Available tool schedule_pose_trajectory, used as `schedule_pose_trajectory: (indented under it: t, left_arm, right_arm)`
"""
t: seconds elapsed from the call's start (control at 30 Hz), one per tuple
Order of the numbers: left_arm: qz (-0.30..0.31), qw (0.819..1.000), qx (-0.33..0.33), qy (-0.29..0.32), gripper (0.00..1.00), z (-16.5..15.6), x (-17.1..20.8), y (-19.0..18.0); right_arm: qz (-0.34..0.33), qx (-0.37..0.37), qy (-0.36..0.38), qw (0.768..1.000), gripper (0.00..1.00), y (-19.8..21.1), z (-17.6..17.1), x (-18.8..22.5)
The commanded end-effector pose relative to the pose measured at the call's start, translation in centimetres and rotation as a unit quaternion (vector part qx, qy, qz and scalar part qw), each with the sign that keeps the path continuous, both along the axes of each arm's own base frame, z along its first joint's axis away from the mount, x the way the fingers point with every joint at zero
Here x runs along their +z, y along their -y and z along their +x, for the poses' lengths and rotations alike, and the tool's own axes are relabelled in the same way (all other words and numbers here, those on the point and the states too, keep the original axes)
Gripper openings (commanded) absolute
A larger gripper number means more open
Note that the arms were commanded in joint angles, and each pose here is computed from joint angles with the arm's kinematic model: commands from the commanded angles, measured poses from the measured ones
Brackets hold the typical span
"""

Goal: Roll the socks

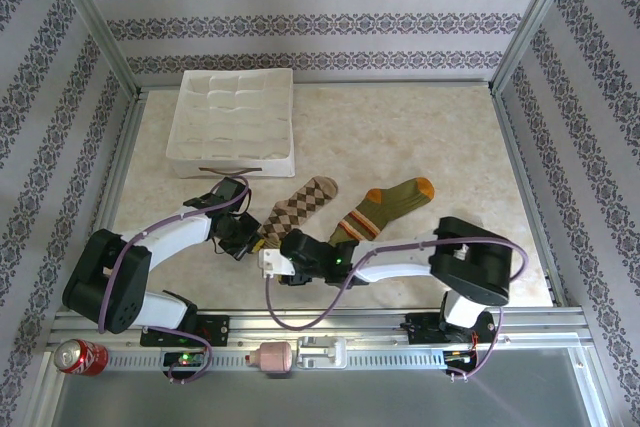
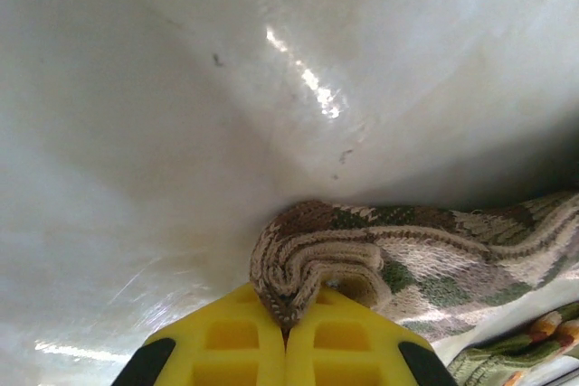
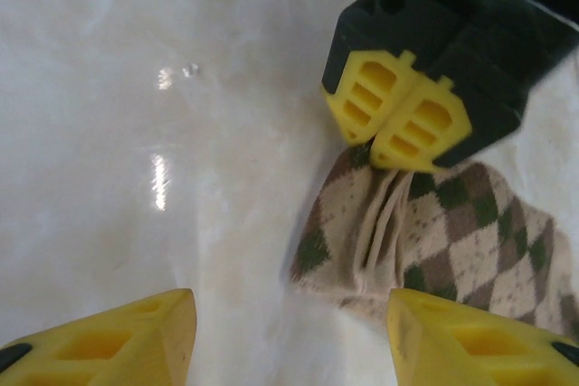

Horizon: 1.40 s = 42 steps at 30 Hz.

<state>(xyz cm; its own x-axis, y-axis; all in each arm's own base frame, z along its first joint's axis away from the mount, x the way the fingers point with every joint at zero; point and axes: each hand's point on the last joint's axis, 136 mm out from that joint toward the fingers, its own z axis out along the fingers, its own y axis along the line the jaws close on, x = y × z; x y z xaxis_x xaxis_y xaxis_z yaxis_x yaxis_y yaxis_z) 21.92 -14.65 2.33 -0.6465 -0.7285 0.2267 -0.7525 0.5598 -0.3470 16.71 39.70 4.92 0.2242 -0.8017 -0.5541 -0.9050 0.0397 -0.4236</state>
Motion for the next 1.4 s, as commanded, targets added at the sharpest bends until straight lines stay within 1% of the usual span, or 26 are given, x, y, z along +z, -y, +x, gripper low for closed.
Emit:
schedule_pose_trajectory:
  t: [0.0,0.1,0.2,0.23,0.47,0.5,0.57,0.63,0.67,0.73,0.83,1.0,1.07,1.17,1.37]
  left_arm:
    - [0.012,0.999,-0.011,-0.029,0.0,-1.4,0.1,-0.3]
    - [0.008,0.999,-0.012,-0.031,0.0,-1.5,0.0,-0.2]
    - [0.0,0.999,-0.012,-0.03,0.0,-1.5,0.2,0.1]
    - [-0.002,1.0,-0.012,-0.029,0.0,-1.5,0.2,0.1]
    - [-0.013,1.0,-0.006,-0.008,0.0,-0.9,1.7,0.2]
    - [-0.014,1.0,-0.003,-0.003,0.02,-0.8,2.0,0.1]
    - [-0.012,1.0,0.011,0.008,0.28,-0.7,2.8,-0.6]
    - [-0.008,0.999,0.031,0.022,0.45,-0.5,3.4,-1.5]
    - [-0.007,0.999,0.042,0.029,0.51,-0.5,3.7,-1.9]
    - [-0.01,0.997,0.062,0.04,0.58,-0.4,4.1,-2.7]
    - [-0.017,0.996,0.078,0.047,0.6,-0.4,4.2,-3.3]
    - [-0.044,0.994,0.075,0.068,0.54,0.1,4.7,-2.5]
    - [-0.063,0.992,0.072,0.08,0.51,0.5,5.0,-1.9]
    - [-0.091,0.989,0.061,0.097,0.49,1.4,5.0,-0.6]
    - [-0.107,0.988,0.041,0.1,0.5,2.2,3.8,1.7]
  right_arm:
    - [-0.004,-0.002,0.078,0.997,0.55,-1.9,2.3,1.3]
    - [-0.016,-0.008,0.078,0.997,0.51,-2.5,2.8,0.0]
    - [-0.032,-0.031,0.069,0.997,0.46,-2.4,3.6,-1.5]
    - [-0.035,-0.04,0.062,0.997,0.42,-2.3,3.8,-2.0]
    - [-0.048,-0.063,0.0,0.997,0.02,-0.9,3.2,-4.0]
    - [-0.046,-0.062,-0.011,0.997,0.0,-0.8,2.9,-4.1]
    - [-0.033,-0.065,-0.045,0.996,0.0,-0.6,2.4,-3.9]
    - [-0.018,-0.075,-0.084,0.993,0.0,-0.3,2.1,-3.7]
    - [-0.006,-0.079,-0.111,0.991,0.0,-0.2,2.0,-3.5]
    - [0.019,-0.085,-0.167,0.982,0.0,-0.1,1.6,-3.1]
    - [0.043,-0.09,-0.24,0.966,0.0,0.0,1.2,-2.6]
    - [0.08,-0.111,-0.353,0.926,0.0,0.3,1.4,-2.3]
    - [0.091,-0.12,-0.389,0.909,0.0,0.3,1.7,-2.2]
    - [0.101,-0.133,-0.436,0.884,0.0,0.4,2.1,-2.1]
    - [0.121,-0.159,-0.529,0.825,0.0,0.8,3.1,-2.2]
